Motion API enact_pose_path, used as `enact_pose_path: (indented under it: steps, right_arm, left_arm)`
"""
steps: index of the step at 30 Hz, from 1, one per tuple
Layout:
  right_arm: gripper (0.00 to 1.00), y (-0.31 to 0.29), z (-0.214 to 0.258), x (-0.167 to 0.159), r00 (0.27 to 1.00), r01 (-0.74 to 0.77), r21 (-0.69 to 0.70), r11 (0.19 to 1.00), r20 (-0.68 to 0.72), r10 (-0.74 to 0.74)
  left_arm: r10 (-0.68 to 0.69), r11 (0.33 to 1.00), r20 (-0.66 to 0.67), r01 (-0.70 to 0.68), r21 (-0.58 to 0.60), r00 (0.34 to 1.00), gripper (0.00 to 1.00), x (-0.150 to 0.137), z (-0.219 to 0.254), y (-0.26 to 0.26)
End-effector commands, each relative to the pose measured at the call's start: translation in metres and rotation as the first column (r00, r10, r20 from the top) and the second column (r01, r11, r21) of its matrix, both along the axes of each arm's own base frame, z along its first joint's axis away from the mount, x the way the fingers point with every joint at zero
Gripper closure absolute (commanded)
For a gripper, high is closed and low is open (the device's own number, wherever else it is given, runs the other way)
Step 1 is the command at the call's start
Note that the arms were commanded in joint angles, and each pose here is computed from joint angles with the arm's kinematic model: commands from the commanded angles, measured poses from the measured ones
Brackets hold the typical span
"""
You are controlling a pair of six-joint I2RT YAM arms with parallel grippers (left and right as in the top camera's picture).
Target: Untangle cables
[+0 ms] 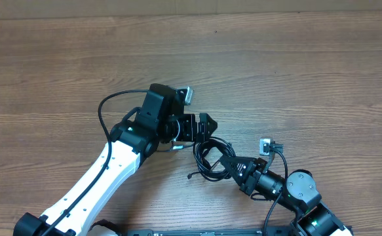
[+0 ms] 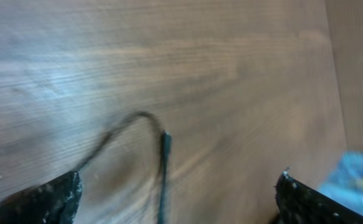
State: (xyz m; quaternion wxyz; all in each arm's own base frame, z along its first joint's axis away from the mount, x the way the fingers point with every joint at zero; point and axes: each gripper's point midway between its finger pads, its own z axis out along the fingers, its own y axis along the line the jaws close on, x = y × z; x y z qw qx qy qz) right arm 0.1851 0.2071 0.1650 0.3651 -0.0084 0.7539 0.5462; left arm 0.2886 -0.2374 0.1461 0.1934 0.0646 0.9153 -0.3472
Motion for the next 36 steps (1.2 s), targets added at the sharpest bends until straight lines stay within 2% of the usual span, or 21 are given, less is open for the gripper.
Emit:
enact_pose_path:
  steps: [1, 2, 3, 4, 8, 9, 11, 14, 19, 24, 26, 29, 30, 32, 34, 36]
  right_arm:
    - [0.96, 0.007, 0.026, -0.007, 0.988, -0.066, 0.003, 0.998, 0.144, 0.065]
    - [0.96, 0.008, 0.031, -0.008, 0.981, -0.076, 0.004, 0.997, 0.182, 0.074]
    - [0.96, 0.008, 0.035, -0.008, 0.976, -0.079, 0.008, 0.997, 0.206, 0.075]
    - [0.96, 0.008, 0.038, -0.008, 0.974, -0.078, 0.015, 0.997, 0.216, 0.073]
    - [0.96, 0.006, 0.039, -0.005, 0.974, -0.057, 0.017, 0.998, 0.218, 0.052]
    - [0.96, 0.001, 0.046, 0.003, 0.972, -0.001, 0.039, 0.999, 0.237, -0.008]
    - [0.96, -0.005, 0.054, 0.011, 0.967, 0.051, 0.067, 0.996, 0.247, -0.066]
    - [0.96, -0.019, 0.060, 0.027, 0.962, 0.178, 0.143, 0.974, 0.181, -0.203]
    - [0.96, -0.043, 0.059, 0.048, 0.915, 0.356, 0.164, 0.920, 0.141, -0.379]
    - [0.96, -0.073, 0.044, 0.067, 0.825, 0.544, 0.116, 0.831, 0.107, -0.555]
    - [0.96, -0.075, 0.034, 0.071, 0.814, 0.567, 0.080, 0.820, 0.099, -0.572]
    - [0.96, -0.066, 0.005, 0.077, 0.835, 0.548, -0.019, 0.836, 0.060, -0.546]
    - [0.96, -0.057, -0.004, 0.077, 0.858, 0.514, -0.041, 0.857, 0.046, -0.512]
    - [0.95, -0.035, -0.005, 0.075, 0.908, 0.418, -0.028, 0.908, 0.048, -0.416]
    - [0.96, -0.016, -0.006, 0.069, 0.948, 0.307, -0.059, 0.950, 0.110, -0.299]
    - [0.96, -0.007, -0.018, 0.064, 0.968, 0.243, -0.089, 0.966, 0.088, -0.235]
  left_arm:
    - [-0.117, 0.993, 0.002, 0.117, -0.020, 0.993, 0.09, -0.015, 0.005, -0.007]
    - [-0.124, 0.992, -0.009, 0.124, -0.009, 0.992, 0.13, -0.018, 0.002, -0.006]
    - [-0.139, 0.990, -0.015, 0.139, 0.005, 0.990, 0.21, -0.021, -0.001, -0.004]
    - [-0.147, 0.989, -0.026, 0.148, 0.017, 0.989, 0.34, -0.025, -0.004, -0.002]
    - [-0.130, 0.990, -0.056, 0.133, 0.052, 0.990, 0.59, -0.028, -0.010, 0.005]
    - [-0.100, 0.989, -0.073, 0.108, 0.104, 0.992, 0.79, -0.028, -0.018, 0.013]
    - [-0.097, 0.988, -0.086, 0.107, 0.113, 0.991, 0.81, -0.031, -0.020, 0.015]
    - [-0.097, 0.987, -0.099, 0.109, 0.118, 0.990, 0.84, -0.033, -0.022, 0.017]
    - [-0.097, 0.986, -0.114, 0.111, 0.123, 0.989, 0.96, -0.036, -0.024, 0.018]
    - [-0.102, 0.985, -0.139, 0.119, 0.122, 0.985, 0.96, -0.041, -0.025, 0.019]
    - [-0.119, 0.987, -0.152, 0.133, 0.091, 0.981, 0.96, -0.045, -0.022, 0.014]
    - [-0.170, 0.985, -0.147, 0.173, 0.008, 0.974, 0.95, -0.048, -0.012, 0.002]
    - [-0.167, 0.985, -0.138, 0.170, 0.011, 0.976, 0.88, -0.047, -0.012, 0.002]
    - [-0.125, 0.989, -0.113, 0.133, 0.070, 0.986, 0.63, -0.038, -0.017, 0.010]
    - [-0.073, 0.986, -0.081, 0.084, 0.146, 0.994, 0.48, -0.028, -0.024, 0.021]
    - [-0.015, 0.973, -0.032, 0.022, 0.231, 0.999, 0.33, -0.014, -0.029, 0.036]
